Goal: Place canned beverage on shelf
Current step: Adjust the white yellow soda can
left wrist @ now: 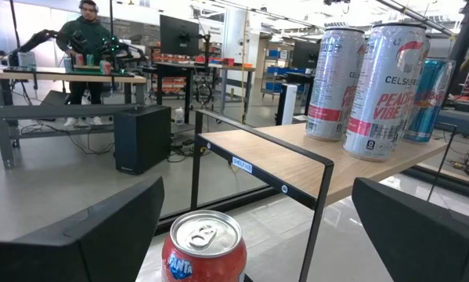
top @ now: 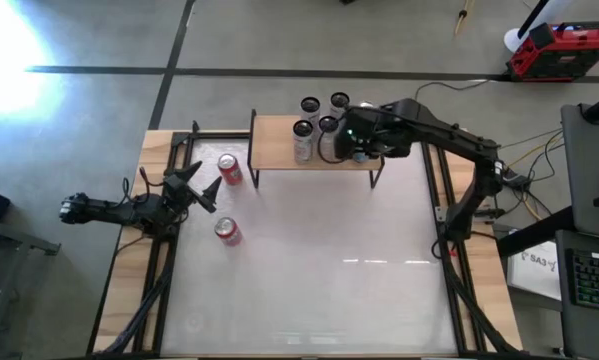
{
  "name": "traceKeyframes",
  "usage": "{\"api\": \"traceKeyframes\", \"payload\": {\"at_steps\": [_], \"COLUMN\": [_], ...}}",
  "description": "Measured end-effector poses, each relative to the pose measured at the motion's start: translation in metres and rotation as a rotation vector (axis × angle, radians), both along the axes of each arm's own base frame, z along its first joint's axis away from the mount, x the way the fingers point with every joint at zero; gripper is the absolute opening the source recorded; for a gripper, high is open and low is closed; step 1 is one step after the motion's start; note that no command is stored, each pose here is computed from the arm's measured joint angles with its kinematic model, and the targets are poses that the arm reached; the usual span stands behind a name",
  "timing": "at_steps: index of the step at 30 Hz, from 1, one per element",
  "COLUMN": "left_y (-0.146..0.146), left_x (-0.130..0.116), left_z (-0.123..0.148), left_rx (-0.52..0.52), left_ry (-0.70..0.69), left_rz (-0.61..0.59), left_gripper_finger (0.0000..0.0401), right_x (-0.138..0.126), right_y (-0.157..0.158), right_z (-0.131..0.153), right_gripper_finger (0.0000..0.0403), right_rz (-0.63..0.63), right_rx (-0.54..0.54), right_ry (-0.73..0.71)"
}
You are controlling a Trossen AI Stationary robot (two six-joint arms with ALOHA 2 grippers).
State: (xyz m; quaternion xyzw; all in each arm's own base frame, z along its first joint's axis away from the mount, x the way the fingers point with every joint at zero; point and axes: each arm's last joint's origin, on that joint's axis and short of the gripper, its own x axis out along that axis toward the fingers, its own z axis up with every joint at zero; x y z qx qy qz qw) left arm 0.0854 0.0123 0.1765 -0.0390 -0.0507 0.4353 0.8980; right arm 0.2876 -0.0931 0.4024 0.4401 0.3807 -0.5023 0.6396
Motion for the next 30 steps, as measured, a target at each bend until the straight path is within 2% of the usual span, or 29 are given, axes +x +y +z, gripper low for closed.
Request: {"api": "traceKeyframes", "payload": {"at_steps": [8,14,22,30], "left_y": [0.0,0.0,0.0,0.0], "left_x": [0.0,0.0,0.0,0.0], "left_z": [0.0,0.0,0.0,0.0], "left_rx": [0.0,0.0,0.0,0.0], "left_ry": [0.001,0.0,0.0,0.001], "left_rz": [0.0,0.0,0.0,-0.001], "left_gripper_finger": [0.0398,0.0398,0.0398,0.0398], "right_x": [0.007,0.022,0.056,0.07], "right_y": [0.04,0.049,0.024,0.008], "right_z": [0.026,0.035,0.009,0.002], "right_gripper_finger": [0.04,0.04,0.04,0.04], "right_rz": [0.105,0.097,0.09,0.052], "right_rx": [-0.302,-0.523,-0.537,-0.511], "right_ry": [-0.045,-0.123,-0.061,-0.062]}}
